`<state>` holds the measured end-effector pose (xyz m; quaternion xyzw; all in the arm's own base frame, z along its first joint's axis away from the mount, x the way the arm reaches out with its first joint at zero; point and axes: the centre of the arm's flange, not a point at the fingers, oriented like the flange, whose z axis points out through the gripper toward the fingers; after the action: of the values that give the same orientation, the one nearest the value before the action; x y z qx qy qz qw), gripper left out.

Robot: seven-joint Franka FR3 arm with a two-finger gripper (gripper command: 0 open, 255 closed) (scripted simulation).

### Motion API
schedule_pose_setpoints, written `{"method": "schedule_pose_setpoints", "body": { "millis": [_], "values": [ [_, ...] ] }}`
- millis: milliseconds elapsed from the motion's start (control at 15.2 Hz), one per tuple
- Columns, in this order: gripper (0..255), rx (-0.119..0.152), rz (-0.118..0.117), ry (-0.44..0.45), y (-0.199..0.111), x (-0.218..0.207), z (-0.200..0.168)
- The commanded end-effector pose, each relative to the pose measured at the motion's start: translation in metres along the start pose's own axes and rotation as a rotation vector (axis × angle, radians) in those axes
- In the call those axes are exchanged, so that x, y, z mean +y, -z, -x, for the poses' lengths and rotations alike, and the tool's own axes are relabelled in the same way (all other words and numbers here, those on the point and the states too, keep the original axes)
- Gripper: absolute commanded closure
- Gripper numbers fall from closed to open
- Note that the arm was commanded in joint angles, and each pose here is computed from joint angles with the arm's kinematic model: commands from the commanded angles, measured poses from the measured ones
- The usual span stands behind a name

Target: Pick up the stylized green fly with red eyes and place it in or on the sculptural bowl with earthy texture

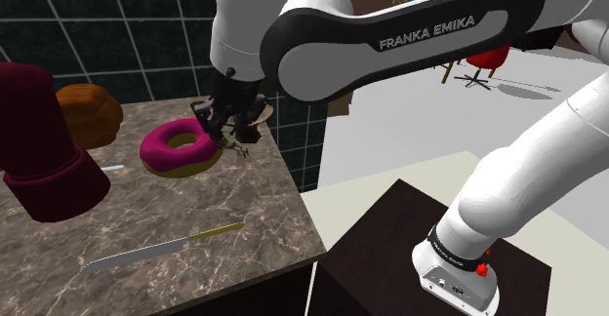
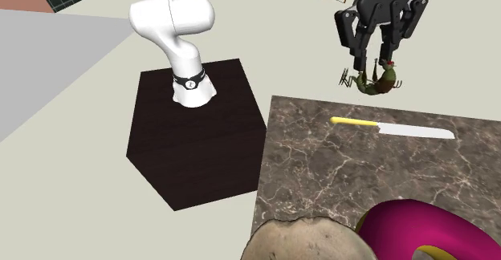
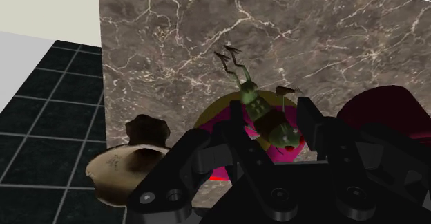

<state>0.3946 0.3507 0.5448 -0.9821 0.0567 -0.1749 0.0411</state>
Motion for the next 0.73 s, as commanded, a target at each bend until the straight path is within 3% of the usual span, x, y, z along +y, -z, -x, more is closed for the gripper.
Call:
{"method": "schedule_pose_setpoints", "body": {
  "millis": [0, 660],
  "values": [
    [255, 0.0, 0.0, 0.0, 0.01, -0.001, -0.003],
    [255, 0.0, 0.0, 0.0, -0.01, 0.07, -0.097]
  ]
}}
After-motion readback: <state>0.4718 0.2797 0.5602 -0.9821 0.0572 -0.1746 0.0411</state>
